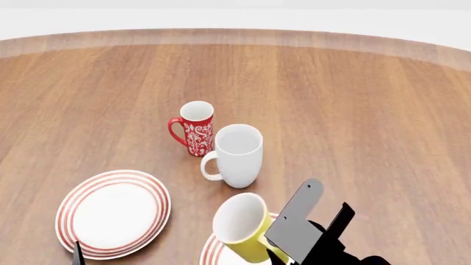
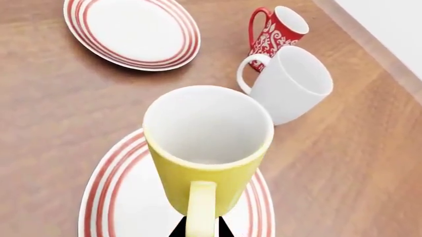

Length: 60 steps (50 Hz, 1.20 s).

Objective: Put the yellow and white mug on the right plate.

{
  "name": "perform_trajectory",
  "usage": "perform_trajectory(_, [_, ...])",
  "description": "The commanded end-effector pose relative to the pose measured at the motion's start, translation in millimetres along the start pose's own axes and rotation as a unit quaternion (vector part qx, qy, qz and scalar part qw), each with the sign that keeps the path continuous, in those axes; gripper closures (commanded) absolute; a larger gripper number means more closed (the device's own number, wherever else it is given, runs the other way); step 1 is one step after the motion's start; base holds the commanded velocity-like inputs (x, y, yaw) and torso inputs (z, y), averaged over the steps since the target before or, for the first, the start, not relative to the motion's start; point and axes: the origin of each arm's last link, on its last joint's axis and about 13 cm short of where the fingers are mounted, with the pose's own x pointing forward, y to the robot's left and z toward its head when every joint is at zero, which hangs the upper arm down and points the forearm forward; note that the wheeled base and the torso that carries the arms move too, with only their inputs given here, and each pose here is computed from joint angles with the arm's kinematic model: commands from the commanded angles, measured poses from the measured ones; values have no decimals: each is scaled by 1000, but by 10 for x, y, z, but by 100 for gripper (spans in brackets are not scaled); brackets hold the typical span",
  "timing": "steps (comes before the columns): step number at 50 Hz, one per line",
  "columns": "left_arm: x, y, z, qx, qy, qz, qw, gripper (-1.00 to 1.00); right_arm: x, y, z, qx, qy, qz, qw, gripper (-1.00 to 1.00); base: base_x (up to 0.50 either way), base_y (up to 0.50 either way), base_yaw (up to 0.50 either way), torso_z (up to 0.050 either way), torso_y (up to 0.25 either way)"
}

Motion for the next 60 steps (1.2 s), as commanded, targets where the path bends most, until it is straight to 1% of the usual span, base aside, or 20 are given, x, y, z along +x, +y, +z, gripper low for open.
perform_trajectory(1, [23, 4, 0, 5, -4, 2, 1000, -100, 83, -19, 89, -10, -17, 9, 1000, 100, 0, 0, 0, 0, 0])
perform_trajectory(8, [16, 3, 5, 4, -5, 0, 1000, -100, 102, -43, 82, -1, -9, 10, 1000, 100, 0, 0, 0, 0, 0])
perform_trajectory(25, [8, -4, 4, 6, -3, -6, 1000, -100, 135, 6, -2, 12, 2, 19, 1000, 100, 0, 0, 0, 0, 1])
perform_trajectory(39, [7, -13, -2, 7, 0, -9, 1000, -100, 164, -22, -30, 24, 7, 20, 999, 100, 0, 0, 0, 0, 0])
perform_trajectory(45, [0, -15, -2, 7, 2, -11, 1000, -100, 175, 38, -90, 27, 15, 29, 999, 100, 0, 0, 0, 0, 0])
perform_trajectory(60, [-9, -21, -22, 9, 6, -14, 1000, -100, 208, 65, -138, 34, 18, 33, 999, 100, 0, 0, 0, 0, 1])
